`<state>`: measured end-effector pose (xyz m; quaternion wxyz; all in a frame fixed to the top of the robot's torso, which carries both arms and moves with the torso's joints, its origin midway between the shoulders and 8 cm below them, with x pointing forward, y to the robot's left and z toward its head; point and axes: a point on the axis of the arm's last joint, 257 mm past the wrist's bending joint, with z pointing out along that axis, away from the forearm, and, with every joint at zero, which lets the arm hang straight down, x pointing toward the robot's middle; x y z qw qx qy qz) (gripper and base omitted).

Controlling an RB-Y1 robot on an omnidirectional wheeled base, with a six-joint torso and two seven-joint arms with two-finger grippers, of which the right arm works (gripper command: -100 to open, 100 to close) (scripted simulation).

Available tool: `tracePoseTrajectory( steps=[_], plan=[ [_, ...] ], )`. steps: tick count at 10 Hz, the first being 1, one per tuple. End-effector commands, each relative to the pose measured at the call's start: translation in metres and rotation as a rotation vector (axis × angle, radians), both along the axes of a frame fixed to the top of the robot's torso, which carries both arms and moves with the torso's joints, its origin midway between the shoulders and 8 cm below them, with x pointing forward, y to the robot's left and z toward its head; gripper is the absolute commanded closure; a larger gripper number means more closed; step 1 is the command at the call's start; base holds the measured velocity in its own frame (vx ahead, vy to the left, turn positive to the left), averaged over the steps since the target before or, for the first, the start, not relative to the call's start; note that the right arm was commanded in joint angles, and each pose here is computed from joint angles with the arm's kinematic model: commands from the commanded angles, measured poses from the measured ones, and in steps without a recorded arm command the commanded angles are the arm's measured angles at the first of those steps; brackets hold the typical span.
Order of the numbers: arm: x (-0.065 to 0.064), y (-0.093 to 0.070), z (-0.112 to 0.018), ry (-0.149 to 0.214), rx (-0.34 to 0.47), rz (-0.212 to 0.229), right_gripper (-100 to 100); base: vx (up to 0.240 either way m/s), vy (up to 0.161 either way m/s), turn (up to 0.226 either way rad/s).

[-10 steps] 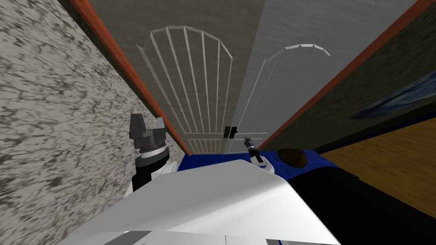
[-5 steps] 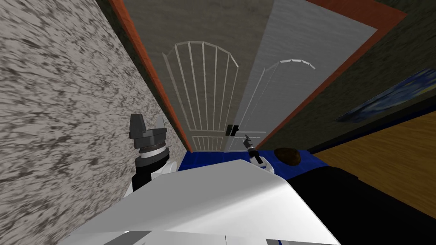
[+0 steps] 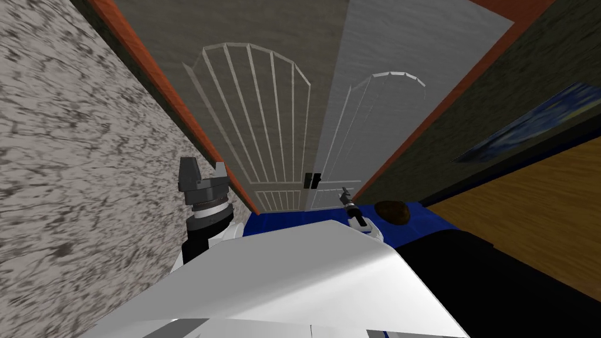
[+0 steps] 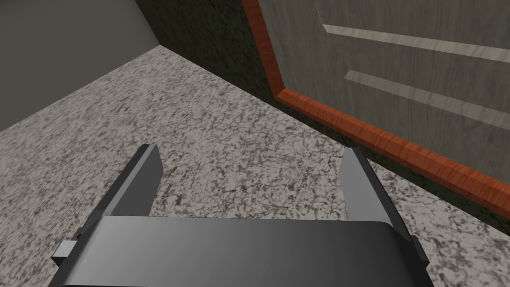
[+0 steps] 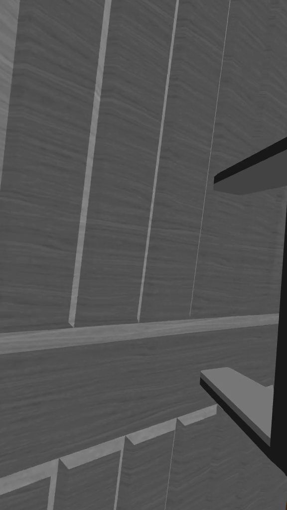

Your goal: Pull the door open

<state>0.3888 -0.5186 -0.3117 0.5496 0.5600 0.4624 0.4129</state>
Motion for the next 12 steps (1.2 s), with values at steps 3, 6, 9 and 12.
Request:
tracePoseTrajectory(
  steps=[3,6,9,12],
  plan=[
    [0.019,0.02,0.006,-0.027,0.009,0.027,-100,0.201,0.039,0.118],
    [0.039,0.05,0.016,-0.066,0.024,0.077,-100,0.182,0.171,0.158],
    [0.034,0.045,0.013,-0.057,0.022,0.065,100,0.012,0.018,0.008],
    [0.034,0.045,0.013,-0.057,0.022,0.065,100,-0.014,-0.01,0.012]
  ],
)
